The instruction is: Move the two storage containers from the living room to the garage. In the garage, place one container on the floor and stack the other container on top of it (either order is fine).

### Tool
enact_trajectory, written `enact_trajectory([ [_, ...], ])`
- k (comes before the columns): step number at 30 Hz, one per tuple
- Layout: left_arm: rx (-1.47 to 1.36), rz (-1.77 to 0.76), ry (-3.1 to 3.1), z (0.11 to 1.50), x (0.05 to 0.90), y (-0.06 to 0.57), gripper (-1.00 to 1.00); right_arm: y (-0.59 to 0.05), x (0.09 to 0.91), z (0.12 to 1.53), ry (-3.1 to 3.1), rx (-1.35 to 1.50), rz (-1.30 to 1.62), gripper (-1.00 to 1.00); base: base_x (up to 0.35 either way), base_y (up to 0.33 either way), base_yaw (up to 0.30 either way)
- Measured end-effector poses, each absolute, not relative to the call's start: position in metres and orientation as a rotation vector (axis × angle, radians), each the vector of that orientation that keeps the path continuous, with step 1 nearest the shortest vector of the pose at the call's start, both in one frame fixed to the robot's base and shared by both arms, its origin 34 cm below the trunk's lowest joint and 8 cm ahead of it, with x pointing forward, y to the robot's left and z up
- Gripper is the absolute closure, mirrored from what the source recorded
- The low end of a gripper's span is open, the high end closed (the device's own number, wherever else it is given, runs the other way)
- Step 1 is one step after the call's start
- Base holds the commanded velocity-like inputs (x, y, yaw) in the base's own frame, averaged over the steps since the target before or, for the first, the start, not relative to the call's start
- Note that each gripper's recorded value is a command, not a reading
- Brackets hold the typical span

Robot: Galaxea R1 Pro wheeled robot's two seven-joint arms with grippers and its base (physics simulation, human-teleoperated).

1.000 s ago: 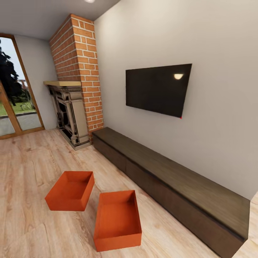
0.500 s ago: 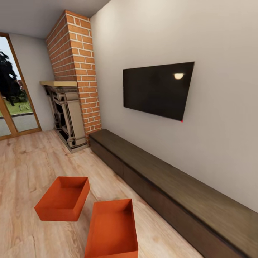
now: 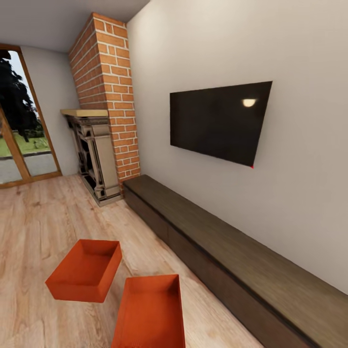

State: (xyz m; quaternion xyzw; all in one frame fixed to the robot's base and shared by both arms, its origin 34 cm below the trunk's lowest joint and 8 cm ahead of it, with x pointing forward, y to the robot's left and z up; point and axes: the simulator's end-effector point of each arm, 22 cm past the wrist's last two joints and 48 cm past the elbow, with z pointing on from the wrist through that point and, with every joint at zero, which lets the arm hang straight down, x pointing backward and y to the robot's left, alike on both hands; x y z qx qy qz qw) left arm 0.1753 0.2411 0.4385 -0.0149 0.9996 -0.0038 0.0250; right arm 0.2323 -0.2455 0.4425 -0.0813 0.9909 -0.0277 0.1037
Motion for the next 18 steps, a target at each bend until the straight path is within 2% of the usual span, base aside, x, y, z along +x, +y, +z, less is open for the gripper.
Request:
enact_trajectory([
  [11, -0.046, -0.011, 3.091, 0.4385, 0.1753, 0.2413, -1.0, -0.2455, 0.2322, 0.4425, 2.923, -0.24, -0.082, -1.0, 0.0, 0.0, 0.259],
  [15, -0.047, -0.011, 3.092, 0.4385, 0.1752, 0.2413, -1.0, -0.2464, 0.2323, 0.4425, 2.923, -0.24, -0.083, -1.0, 0.009, 0.012, 0.065],
  [18, -0.048, -0.012, 3.092, 0.4385, 0.175, 0.2407, -1.0, -0.2463, 0.2323, 0.4426, 2.923, -0.24, -0.083, -1.0, 0.126, 0.167, 0.014],
])
